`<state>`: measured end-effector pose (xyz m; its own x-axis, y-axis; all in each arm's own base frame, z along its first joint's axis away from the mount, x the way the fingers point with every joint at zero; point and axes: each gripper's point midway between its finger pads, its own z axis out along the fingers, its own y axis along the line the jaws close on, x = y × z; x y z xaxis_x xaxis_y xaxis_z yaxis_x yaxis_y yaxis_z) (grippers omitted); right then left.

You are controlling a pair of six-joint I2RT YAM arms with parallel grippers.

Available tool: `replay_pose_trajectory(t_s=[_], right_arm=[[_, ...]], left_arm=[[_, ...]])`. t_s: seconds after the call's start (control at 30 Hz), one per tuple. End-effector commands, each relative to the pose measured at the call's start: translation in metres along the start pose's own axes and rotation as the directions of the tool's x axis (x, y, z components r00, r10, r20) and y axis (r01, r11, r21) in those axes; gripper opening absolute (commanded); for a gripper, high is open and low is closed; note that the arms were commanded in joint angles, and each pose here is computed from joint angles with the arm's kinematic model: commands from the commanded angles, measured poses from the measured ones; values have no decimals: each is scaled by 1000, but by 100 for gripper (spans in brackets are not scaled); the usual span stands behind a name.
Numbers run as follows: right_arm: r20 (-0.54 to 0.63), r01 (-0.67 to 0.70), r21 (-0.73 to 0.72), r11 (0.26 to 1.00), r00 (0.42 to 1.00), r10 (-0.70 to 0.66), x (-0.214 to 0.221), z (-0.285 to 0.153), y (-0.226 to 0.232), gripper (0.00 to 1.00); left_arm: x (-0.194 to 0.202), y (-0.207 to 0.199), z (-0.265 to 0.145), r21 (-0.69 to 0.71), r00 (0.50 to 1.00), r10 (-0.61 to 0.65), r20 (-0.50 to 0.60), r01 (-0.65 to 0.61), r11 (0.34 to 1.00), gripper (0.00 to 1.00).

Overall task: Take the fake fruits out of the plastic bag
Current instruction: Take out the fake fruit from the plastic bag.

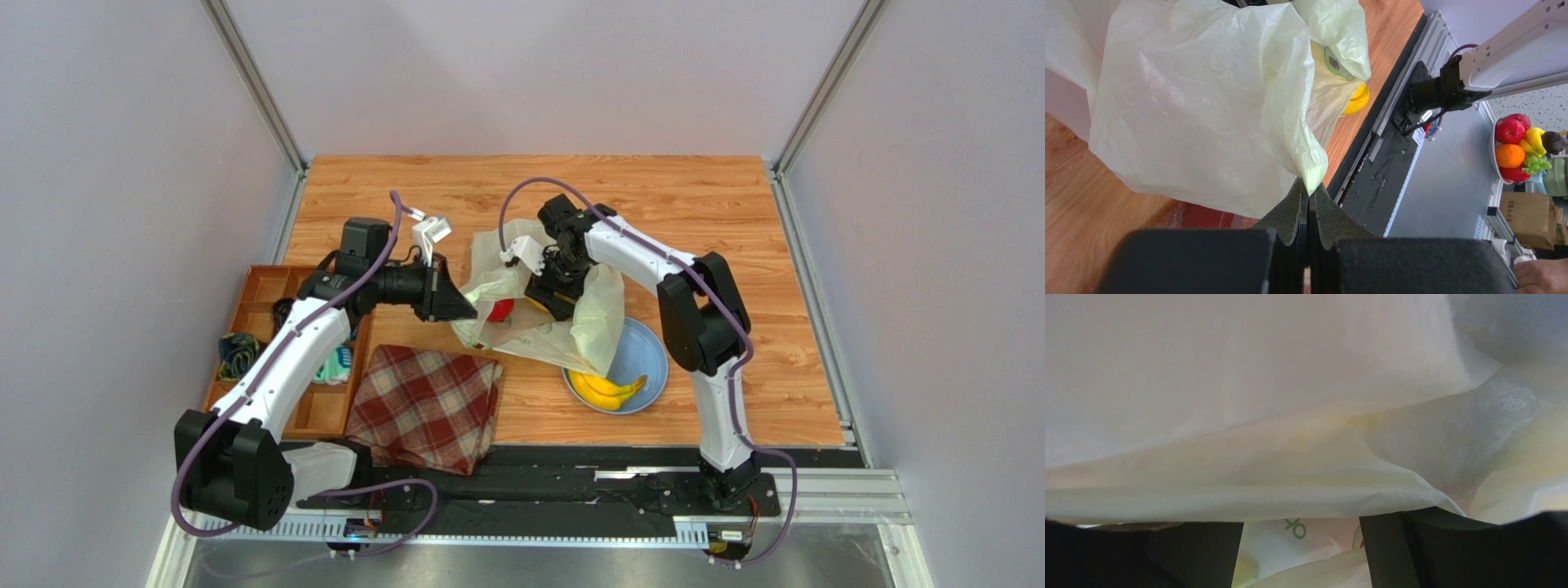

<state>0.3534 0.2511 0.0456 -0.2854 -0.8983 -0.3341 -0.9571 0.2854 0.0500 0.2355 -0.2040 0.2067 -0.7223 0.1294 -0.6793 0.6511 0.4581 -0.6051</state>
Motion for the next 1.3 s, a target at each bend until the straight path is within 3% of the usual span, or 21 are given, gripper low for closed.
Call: replay_pose_trajectory(t_s=[0.0, 0.1, 0.23, 0.37, 0.47, 0.57, 0.73, 1.0, 1.07, 1.17, 1.27], right_arm=[[62, 17, 40, 999, 998, -20, -24, -2, -14, 68], [76, 5, 40, 999, 997, -8, -31, -1, -16, 72], [67, 8, 85, 996, 998, -14, -33, 4, -24, 68], [48, 9, 103, 995, 999, -14, -31, 6, -27, 40], [51, 17, 114, 993, 998, -22, -30, 0, -27, 26], [95, 20, 123, 992, 995, -32, -38, -23, -24, 20], [199, 86, 79, 993, 975, -100, -49, -92, 10, 19], [84, 209, -53, 976, 975, -204, 21, -125, 73, 20], [133, 230, -49, 972, 966, -222, 25, -139, 84, 20], [213, 180, 21, 983, 960, -180, 19, -161, 83, 20], [389, -15, 137, 990, 920, -40, 4, -207, 59, 19]], left_arm=[[-14, -6, -1, 34, 999, 39, 31, -40, 999, 1], [-14, -7, 0, 41, 999, 38, 29, -39, 998, 0], [-15, -6, 0, 40, 999, 37, 28, -38, 998, 0], [-17, -4, 2, 38, 999, 33, 27, -34, 999, 0], [-20, -3, 3, 38, 999, 23, 33, -24, 999, 0], [-25, 0, 5, 31, 999, 21, 43, -22, 999, 0], [-38, 8, 6, -10, 997, 44, 70, -43, 999, 0], [-71, 28, 7, -110, 990, 59, 130, -44, 993, 0], [-74, 34, 10, -117, 991, 42, 130, -26, 993, 0], [-74, 41, 15, -118, 992, 15, 126, 0, 993, 0], [-75, 46, 18, -125, 993, -7, 121, 22, 992, 0]])
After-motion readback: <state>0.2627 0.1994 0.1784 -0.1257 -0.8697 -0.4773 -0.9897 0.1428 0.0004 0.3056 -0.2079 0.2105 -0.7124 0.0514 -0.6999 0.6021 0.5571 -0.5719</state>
